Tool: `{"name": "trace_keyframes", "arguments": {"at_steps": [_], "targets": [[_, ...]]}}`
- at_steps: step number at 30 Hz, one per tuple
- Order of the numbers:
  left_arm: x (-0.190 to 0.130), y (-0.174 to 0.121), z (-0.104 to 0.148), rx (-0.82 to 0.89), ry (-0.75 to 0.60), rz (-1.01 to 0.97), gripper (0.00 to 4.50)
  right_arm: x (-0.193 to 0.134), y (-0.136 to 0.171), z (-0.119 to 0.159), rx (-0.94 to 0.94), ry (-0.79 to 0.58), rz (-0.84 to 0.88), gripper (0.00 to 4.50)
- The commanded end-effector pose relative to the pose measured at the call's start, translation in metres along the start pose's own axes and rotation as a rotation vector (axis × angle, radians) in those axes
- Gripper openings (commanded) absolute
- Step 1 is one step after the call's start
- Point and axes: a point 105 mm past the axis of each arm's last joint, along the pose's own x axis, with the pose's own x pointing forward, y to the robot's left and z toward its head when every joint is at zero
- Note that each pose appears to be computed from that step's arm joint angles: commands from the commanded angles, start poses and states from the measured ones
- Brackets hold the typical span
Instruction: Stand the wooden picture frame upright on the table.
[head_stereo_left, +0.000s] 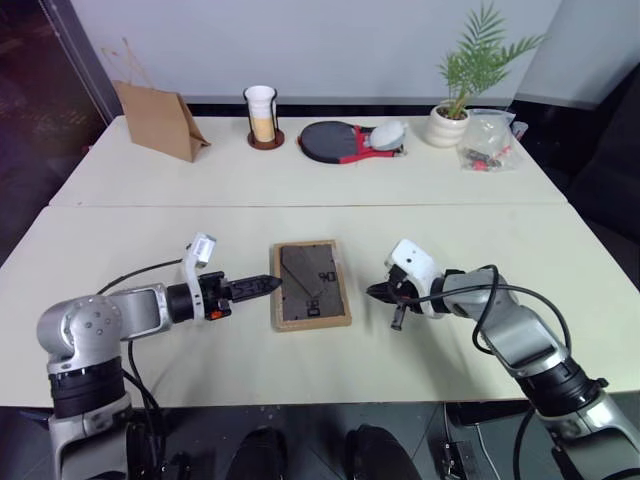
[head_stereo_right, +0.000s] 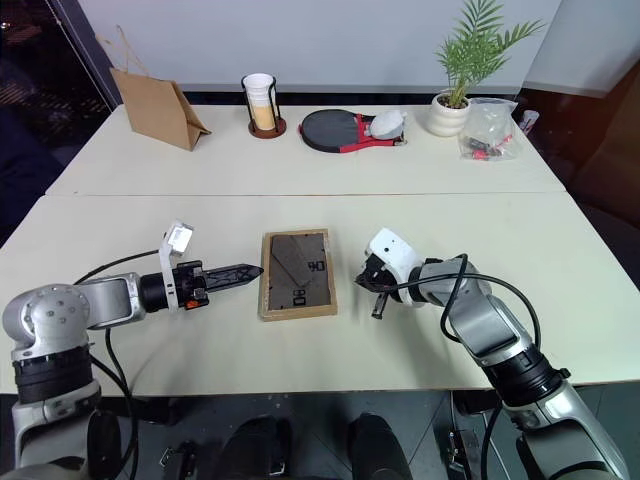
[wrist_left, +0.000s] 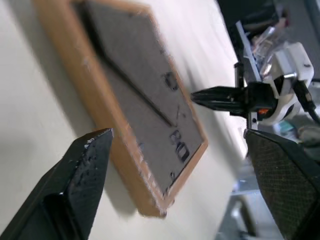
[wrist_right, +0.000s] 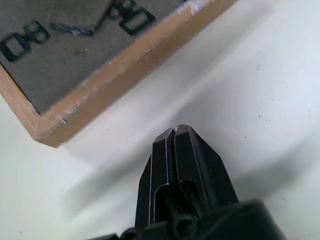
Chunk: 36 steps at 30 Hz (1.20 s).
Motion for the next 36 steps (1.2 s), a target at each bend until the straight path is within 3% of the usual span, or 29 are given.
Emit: {"name": "trace_keyframes", "arguments": {"at_steps": [1, 12, 21, 24, 29, 31, 36], "targets": [[0.001, -0.002, 0.001, -0.031, -0.003, -0.012, 4.43, 0.006, 0.002, 0.012, -0.042, -0.034, 0.004, 0.0], [0.026, 0.016, -0.032, -0.173, 0.079, 0.038, 4.43, 0.028, 0.026, 0.039, -0.048, -0.113, 0.114, 0.0], [0.036, 0.012, -0.039, -0.243, 0.076, -0.04, 4.43, 0.029, 0.035, 0.056, -0.041, -0.166, 0.162, 0.0], [0.037, 0.01, -0.038, -0.257, 0.064, -0.068, 3.58, 0.028, 0.034, 0.056, -0.045, -0.161, 0.151, 0.0], [0.036, 0.001, -0.033, -0.273, 0.029, -0.148, 1.14, 0.02, 0.024, 0.054, -0.05, -0.148, 0.108, 0.0], [0.035, -0.003, -0.027, -0.277, -0.003, -0.175, 1.09, 0.014, 0.017, 0.055, -0.05, -0.15, 0.084, 0.0], [0.025, -0.022, 0.003, -0.226, -0.141, -0.275, 1.09, -0.036, -0.045, 0.056, -0.076, -0.13, -0.127, 0.0]]}}
